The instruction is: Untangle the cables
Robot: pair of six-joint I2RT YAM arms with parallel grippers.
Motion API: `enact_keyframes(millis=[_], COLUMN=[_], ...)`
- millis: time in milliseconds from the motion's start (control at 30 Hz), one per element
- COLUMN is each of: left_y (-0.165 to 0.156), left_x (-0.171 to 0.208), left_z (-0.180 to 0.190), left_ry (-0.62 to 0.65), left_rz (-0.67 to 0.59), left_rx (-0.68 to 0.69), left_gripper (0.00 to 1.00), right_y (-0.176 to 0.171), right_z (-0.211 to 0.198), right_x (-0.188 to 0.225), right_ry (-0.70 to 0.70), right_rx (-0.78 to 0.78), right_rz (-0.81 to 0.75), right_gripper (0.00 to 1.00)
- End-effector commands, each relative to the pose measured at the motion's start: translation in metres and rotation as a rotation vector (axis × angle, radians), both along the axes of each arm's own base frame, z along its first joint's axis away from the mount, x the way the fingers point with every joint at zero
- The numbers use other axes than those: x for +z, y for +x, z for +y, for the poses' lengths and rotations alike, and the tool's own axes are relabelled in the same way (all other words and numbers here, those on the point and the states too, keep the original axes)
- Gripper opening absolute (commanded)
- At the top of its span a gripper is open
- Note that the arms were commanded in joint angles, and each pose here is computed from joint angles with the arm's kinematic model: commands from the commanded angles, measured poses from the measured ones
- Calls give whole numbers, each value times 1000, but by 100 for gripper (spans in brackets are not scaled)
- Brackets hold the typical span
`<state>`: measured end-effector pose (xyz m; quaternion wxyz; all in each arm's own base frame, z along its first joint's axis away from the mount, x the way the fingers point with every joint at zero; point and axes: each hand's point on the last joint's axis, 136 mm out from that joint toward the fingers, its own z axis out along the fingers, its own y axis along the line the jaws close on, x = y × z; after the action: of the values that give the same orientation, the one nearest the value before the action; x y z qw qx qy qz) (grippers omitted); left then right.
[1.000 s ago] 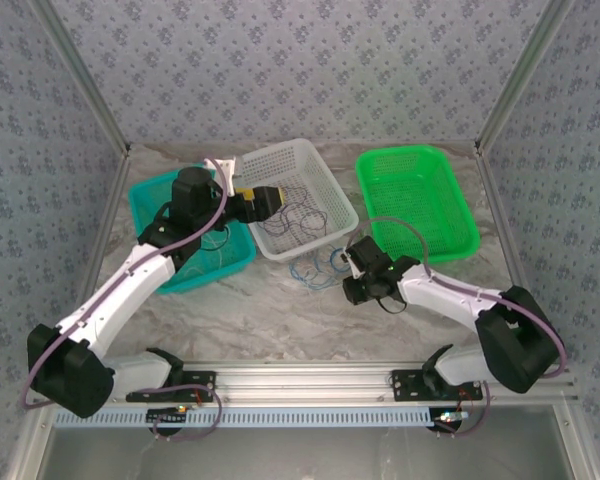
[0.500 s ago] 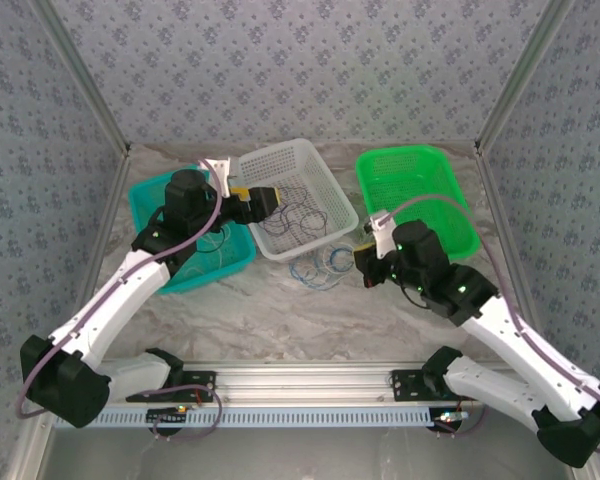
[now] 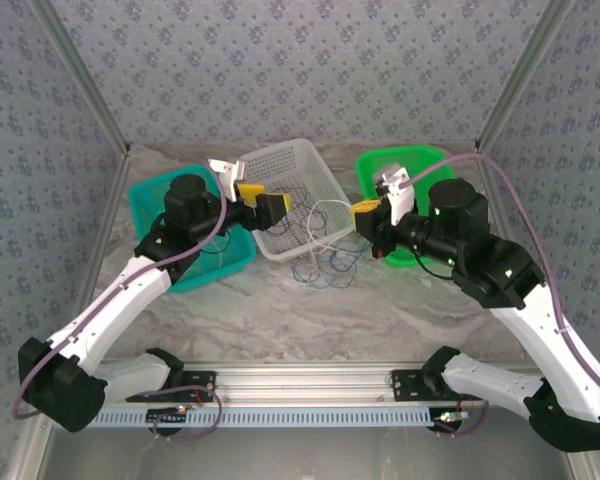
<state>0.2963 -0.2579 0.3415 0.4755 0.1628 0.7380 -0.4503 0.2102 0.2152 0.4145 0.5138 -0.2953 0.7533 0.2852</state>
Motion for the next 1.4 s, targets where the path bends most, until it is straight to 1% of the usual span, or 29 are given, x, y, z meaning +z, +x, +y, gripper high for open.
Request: enact_keyframes(millis=[0,100,233,400,633,733,767,800,900,933,1033,1100,1233,1300,1367], left_y=[-18,-23,-33,-45,-63,-64,-62,-60,-57,-57,-55,-50,-36,-35,-38], left_x=[28,35,48,56,52,49,48,44,39,38,38,36,31,34,38], left_z=[-11,-15,-20,-32,-62,-72,-73,-75,-79,-79,-75,-70,-59,-56,-57], left_ry=[-47,-69,-110,-125,-82,-66,-62,-50,-27,-26,-19,-3,69,86,80], left_rz=[-125,-157,-204,-237,-252,-249,-245,-230,-198,-196,-208,-213,-196,-198,-202], left_rx=[-90,-113,-158,-224,-322,-343,-343,-344,-352,-351,-321,-279,-177,-162,-180], left_gripper=[99,99,99,97,95,92,90,81,50,42,23,16,2,0,0], right_y=[-7,-7,-2,3,6,5,4,4,0,-1,-2,-2,2,8,16], right_z=[7,10,14,18,26,30,31,32,32,30,26,24,12,6,0], right_x=[24,29,18,9,13,12,12,16,20,20,14,10,-11,-26,-44], right_ry=[42,45,25,18,39,42,42,54,69,67,54,52,-3,-46,-105], right_rx=[60,76,77,73,97,117,124,130,144,143,135,127,63,19,-35], right_rz=[-45,-53,-30,-14,-16,-5,-4,-19,-32,-32,-18,-15,34,63,109], right_gripper=[1,1,0,0,0,0,0,0,0,0,0,0,2,8,7])
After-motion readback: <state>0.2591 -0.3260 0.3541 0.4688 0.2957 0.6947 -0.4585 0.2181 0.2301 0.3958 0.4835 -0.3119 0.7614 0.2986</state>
